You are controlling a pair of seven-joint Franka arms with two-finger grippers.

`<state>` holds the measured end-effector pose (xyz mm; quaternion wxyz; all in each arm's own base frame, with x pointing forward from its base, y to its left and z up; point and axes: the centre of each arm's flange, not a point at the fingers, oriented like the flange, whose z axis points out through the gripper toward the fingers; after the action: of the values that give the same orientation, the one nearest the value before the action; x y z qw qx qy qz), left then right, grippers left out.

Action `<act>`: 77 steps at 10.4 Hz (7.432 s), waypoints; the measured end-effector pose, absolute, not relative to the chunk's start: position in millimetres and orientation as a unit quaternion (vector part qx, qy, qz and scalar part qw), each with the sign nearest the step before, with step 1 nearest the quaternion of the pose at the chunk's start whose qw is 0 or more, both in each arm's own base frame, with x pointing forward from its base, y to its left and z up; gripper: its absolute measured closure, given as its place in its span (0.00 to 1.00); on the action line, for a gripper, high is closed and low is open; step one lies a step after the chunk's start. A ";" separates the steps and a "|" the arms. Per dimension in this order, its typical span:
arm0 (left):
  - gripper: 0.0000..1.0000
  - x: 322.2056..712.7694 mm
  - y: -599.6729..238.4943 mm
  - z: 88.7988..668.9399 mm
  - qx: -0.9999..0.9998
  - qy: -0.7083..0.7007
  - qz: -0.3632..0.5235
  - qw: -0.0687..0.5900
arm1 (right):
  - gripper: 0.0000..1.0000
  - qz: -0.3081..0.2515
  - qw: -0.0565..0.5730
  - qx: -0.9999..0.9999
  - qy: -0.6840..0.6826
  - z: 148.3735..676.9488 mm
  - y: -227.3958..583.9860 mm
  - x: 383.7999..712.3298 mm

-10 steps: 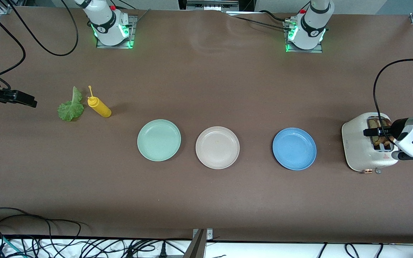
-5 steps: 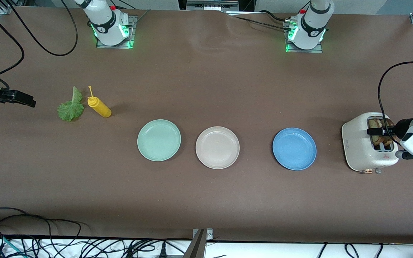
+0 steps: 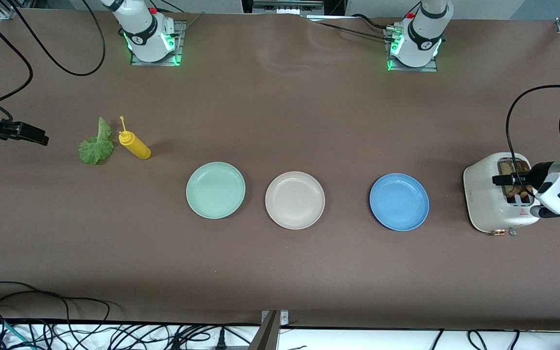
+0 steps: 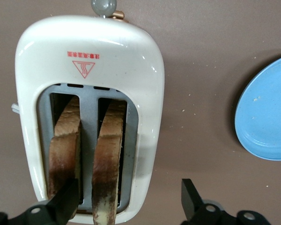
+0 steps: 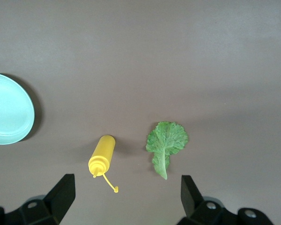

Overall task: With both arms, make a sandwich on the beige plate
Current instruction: 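Lower the left gripper and grasp one bread slice in the toaster, then lift the bread slice out of the toaster with the left gripper, then carry the bread slice over the beige plate with the left gripper, then lower the bread onto the beige plate and open the left gripper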

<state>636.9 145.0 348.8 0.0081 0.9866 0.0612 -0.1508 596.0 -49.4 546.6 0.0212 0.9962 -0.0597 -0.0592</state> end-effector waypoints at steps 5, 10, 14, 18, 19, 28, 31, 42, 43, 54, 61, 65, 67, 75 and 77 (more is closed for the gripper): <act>0.38 635.0 145.1 341.2 0.985 0.062 -0.163 0.010 | 0.00 -0.059 0.021 0.996 -0.059 546.6 -49.5 596.0; 0.82 633.1 149.2 343.4 0.983 0.065 -0.169 0.011 | 0.00 -0.059 0.021 0.996 -0.059 546.6 -49.5 596.0; 0.91 630.9 153.2 352.3 0.981 0.069 -0.179 0.012 | 0.00 -0.059 0.021 0.996 -0.059 546.7 -49.5 596.0; 0.92 628.9 162.0 404.8 0.980 0.068 -0.186 0.016 | 0.00 -0.059 0.021 0.996 -0.059 546.7 -49.5 596.0; 0.92 628.1 162.5 416.4 0.980 0.069 -0.188 0.016 | 0.00 -0.059 0.021 0.996 -0.059 546.7 -49.6 596.0; 0.92 628.1 147.1 469.7 0.978 0.056 -0.201 0.021 | 0.00 -0.059 0.021 0.996 -0.058 546.6 -49.7 596.0; 0.92 636.1 110.8 472.2 0.980 0.025 -0.197 0.023 | 0.00 -0.059 0.021 0.996 -0.059 546.6 -49.9 596.0; 0.92 645.5 -158.8 407.4 0.936 0.045 -0.157 0.313 | 0.00 -0.059 0.021 0.996 -0.059 546.5 -50.6 595.9; 0.92 645.0 -193.1 396.3 0.925 0.048 -0.158 0.343 | 0.00 -0.059 0.021 0.996 -0.059 546.4 -50.6 596.0; 0.92 632.7 -348.2 272.3 0.927 0.032 -0.126 0.352 | 0.00 -0.060 0.021 0.996 -0.059 546.2 -50.7 596.1; 0.92 631.9 -357.0 250.6 0.929 0.034 -0.126 0.346 | 0.00 -0.060 0.021 0.996 -0.059 546.2 -50.8 596.1; 0.92 632.2 -354.4 238.0 0.930 0.040 -0.130 0.342 | 0.00 -0.060 0.021 0.996 -0.059 546.2 -51.2 596.0; 0.92 634.7 -350.5 232.3 0.931 0.045 -0.127 0.340 | 0.00 -0.059 0.021 0.996 -0.059 546.2 -51.2 596.1; 0.01 658.2 -298.2 213.4 0.933 0.071 -0.113 0.334 | 0.00 -0.059 0.021 0.996 -0.059 546.3 -51.4 596.2; 0.00 665.2 -284.7 214.6 0.934 0.079 -0.105 0.333 | 0.00 -0.059 0.021 0.996 -0.059 546.1 -50.9 596.2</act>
<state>665.2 -284.7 214.6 0.3331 0.9337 0.0791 -0.1049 596.2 -50.9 546.1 0.0208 0.9963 -0.0591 -0.0592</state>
